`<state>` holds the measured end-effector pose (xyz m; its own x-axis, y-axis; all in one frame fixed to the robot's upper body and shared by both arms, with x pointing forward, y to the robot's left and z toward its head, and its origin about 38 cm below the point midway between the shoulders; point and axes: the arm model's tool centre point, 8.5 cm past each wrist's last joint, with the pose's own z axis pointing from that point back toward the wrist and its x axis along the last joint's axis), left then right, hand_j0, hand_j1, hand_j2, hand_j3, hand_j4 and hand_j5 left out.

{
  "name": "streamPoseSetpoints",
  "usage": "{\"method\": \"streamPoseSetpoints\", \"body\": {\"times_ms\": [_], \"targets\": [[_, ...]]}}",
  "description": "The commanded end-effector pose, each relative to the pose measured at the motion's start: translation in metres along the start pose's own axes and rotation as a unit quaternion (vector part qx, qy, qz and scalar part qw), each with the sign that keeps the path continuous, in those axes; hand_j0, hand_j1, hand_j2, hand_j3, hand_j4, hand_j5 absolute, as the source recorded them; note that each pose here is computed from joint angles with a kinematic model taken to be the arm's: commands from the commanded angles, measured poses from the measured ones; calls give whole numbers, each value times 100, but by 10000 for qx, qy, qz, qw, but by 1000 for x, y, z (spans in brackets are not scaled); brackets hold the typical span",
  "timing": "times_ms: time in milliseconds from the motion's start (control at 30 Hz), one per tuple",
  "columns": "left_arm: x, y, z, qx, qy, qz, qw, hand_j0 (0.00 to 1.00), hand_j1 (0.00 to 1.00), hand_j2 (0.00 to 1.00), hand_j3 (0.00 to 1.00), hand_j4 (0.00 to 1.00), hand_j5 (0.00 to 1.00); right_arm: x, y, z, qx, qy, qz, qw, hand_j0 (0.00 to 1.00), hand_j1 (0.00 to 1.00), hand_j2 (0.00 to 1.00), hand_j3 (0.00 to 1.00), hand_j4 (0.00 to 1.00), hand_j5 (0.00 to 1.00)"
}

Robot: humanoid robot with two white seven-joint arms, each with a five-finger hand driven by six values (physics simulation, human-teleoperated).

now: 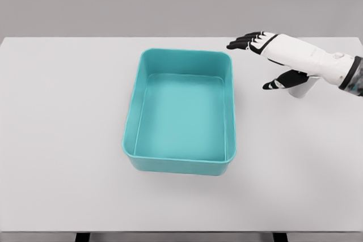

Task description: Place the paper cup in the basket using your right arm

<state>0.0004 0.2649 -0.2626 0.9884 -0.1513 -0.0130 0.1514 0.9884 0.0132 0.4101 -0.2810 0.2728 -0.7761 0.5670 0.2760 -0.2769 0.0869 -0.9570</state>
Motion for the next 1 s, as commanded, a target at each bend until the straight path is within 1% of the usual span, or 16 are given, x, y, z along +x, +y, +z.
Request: {"method": "streamPoseSetpoints", "body": {"times_ms": [0,133,200,233,300,333,367,400,467,567,600,633,667,733,900,967], "targets": [[0,0,0,0,1,3,10000,100,100,100,100,100,100,-2,1,1,12,31,-36,10000,100,100,100,100,100,100],[0,0,0,0,1,3,10000,100,100,100,100,100,100,-10,-9,17,43,34,197,9998,100,100,100,100,100,100],[0,0,0,-1,1,-5,10000,100,100,100,100,100,100,-21,-10,25,-104,106,32,9999,100,100,100,100,100,100],[0,0,0,0,1,3,10000,100,100,100,100,100,100,-30,-19,33,-519,123,-393,9978,100,100,100,100,100,100],[0,0,0,-1,1,-5,10000,100,100,100,100,100,100,-43,-34,58,-926,208,-1019,9903,100,100,100,100,100,100],[0,0,0,0,1,3,10000,100,100,100,100,100,100,-55,-38,72,-1286,250,-1585,9786,100,100,100,100,100,100],[0,0,0,0,1,3,10000,100,100,100,100,100,100,-63,-44,79,-1597,244,-1943,9675,100,100,100,100,100,100],[0,0,0,-1,1,-5,10000,100,100,100,100,100,100,-67,-45,83,-1710,270,-2064,9630,100,100,100,100,100,100],[0,0,0,0,1,3,10000,100,100,100,100,100,100,-74,-43,93,-1982,240,-2494,9476,100,100,100,100,100,100],[0,0,0,-1,1,-5,10000,100,100,100,100,100,100,-87,6,109,-1999,521,-3247,9230,100,100,100,100,100,100],[0,0,0,-1,1,-5,10000,100,100,100,100,100,100,-93,25,118,-2047,677,-3552,9096,100,100,100,100,100,100],[0,0,0,-1,1,-5,10000,100,100,100,100,100,100,-93,33,121,-2014,733,-3615,9074,100,100,100,100,100,100],[0,0,0,0,1,3,10000,100,100,100,100,100,100,-94,41,124,-2046,792,-3745,9009,100,100,100,100,100,100],[0,0,0,-1,1,-5,10000,100,100,100,100,100,100,-98,39,128,-2320,812,-3904,8873,100,100,100,100,100,100],[0,0,0,-1,1,-5,10000,100,100,100,100,100,100,-103,52,139,-2416,845,-3798,8890,100,100,100,100,100,100],[0,0,0,-1,1,-5,10000,100,100,100,100,100,100,-105,56,140,-2333,921,-3728,8934,100,100,100,100,100,100]]}}
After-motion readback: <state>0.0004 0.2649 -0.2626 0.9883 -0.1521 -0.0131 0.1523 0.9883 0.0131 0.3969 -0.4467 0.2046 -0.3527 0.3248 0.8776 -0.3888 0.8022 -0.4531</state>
